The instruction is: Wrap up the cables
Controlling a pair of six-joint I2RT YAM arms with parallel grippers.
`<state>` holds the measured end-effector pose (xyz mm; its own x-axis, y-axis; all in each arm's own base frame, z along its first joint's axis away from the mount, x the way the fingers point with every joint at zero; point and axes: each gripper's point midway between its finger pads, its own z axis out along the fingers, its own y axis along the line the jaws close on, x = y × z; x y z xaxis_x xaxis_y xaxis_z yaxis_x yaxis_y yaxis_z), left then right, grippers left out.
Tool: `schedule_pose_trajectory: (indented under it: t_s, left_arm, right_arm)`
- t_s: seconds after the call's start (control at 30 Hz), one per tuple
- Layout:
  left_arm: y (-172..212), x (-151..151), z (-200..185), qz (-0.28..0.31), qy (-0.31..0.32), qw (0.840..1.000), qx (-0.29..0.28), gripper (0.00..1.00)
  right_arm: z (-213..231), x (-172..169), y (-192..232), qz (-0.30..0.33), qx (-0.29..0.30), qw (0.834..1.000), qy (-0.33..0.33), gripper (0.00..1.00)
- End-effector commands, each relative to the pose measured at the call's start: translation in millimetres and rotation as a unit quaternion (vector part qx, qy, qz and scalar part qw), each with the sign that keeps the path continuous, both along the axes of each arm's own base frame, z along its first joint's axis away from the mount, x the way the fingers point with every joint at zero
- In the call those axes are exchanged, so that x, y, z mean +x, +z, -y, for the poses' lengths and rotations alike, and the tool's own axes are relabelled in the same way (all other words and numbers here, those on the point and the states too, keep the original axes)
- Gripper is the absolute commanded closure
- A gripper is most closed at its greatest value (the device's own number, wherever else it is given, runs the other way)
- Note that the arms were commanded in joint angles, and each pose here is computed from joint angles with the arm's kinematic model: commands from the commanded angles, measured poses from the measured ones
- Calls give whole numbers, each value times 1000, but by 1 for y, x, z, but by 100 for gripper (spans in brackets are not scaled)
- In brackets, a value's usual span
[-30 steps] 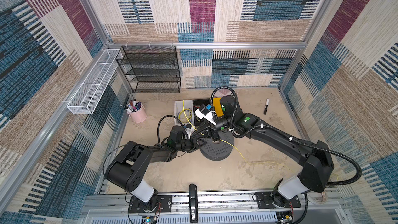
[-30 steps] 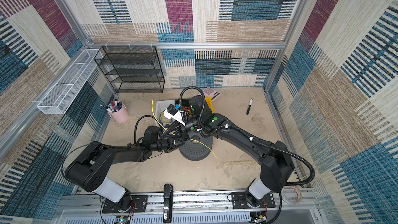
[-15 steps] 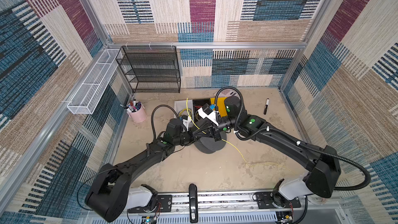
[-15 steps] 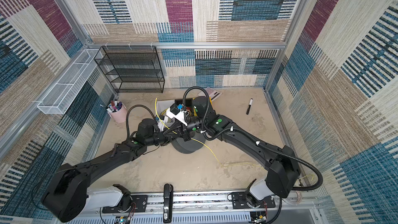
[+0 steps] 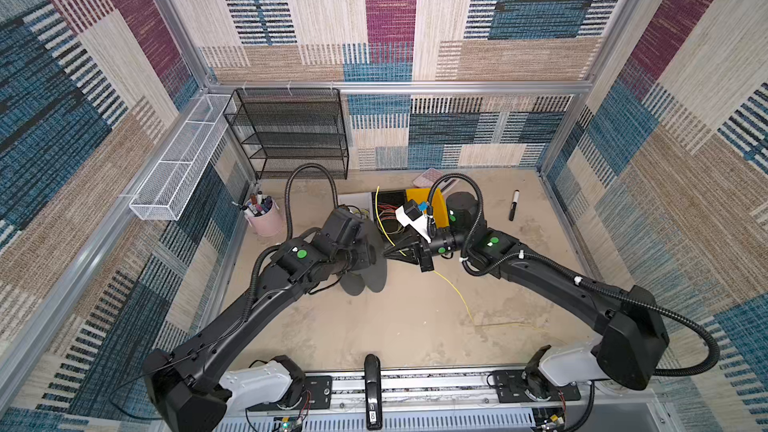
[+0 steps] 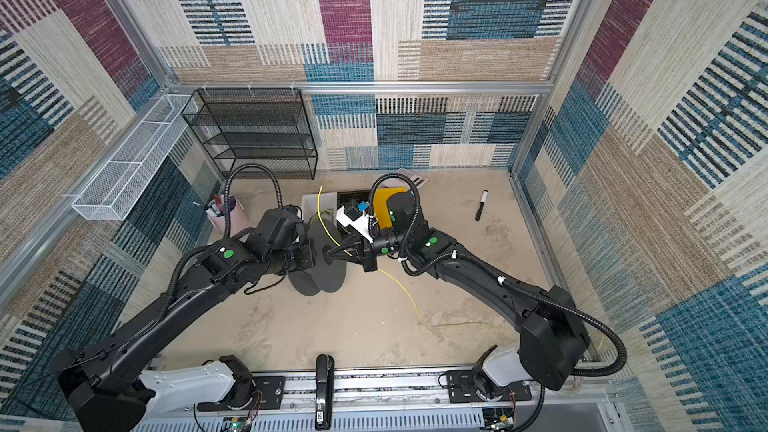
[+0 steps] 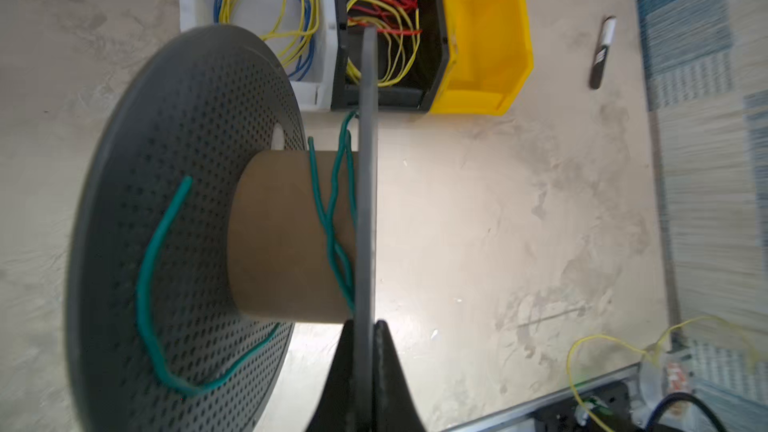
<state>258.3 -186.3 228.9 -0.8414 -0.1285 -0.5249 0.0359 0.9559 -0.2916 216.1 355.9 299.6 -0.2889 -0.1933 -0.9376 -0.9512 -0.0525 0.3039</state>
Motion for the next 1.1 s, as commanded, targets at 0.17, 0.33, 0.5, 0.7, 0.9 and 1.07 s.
schedule_pose_trajectory:
  t_s: [0.17,0.33,0.5,0.7,0.9,1.07]
  left_arm:
    - [-14,7,4,-5,21,996,86,100]
    - [-28,11,25,-25,26,996,77,100]
    - [-45,12,33,-45,35,996,74,100]
    - [-45,10,39,-51,42,996,55,89]
    - [-23,9,43,-36,24,999,32,53]
    - [-9,-4,35,-47,1,998,45,50]
  right_arm:
    - [34,16,0,-8,15,998,-55,100]
    - [40,14,0,-10,20,998,-58,100]
    - [42,11,-3,-9,15,998,-57,100]
    - [43,8,-1,-10,17,999,-51,100]
    - [39,13,-4,-22,9,999,-46,100]
    - [34,10,-11,-60,6,998,-17,97]
